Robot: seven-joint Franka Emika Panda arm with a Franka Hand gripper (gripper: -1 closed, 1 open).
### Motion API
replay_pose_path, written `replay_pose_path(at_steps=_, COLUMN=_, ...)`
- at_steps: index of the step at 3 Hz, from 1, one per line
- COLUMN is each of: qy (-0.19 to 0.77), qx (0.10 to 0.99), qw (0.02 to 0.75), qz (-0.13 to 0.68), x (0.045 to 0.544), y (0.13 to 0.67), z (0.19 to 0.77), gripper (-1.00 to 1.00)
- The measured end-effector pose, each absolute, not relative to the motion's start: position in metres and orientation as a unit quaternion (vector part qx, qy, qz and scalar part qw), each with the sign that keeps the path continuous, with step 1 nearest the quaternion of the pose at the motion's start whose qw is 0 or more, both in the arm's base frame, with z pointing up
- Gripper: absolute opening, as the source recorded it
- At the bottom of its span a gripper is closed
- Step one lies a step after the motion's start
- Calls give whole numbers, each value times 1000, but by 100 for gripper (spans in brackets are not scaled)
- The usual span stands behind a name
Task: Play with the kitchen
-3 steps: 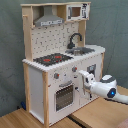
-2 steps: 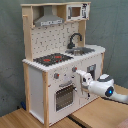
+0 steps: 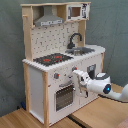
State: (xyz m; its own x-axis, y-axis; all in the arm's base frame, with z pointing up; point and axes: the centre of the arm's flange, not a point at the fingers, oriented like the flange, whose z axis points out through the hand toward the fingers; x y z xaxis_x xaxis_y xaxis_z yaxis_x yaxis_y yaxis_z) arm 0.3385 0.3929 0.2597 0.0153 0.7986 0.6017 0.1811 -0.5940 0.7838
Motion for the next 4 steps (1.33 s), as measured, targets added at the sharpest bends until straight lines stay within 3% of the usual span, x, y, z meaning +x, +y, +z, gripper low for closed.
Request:
replay_pose_path(at_steps=1, qy=374, qx=665, qw=247, qz=598, x=344, y=409, z=254, gripper=100)
replay_pose_path(at_steps=2, qy=374, qx=665, qw=247, qz=597, x=345, y=408, z=253, gripper=-100)
replay_pose_path(at_steps=4, qy=338, qx=676, qw=277, qz=593, x=325, y=420, z=255, gripper=-100)
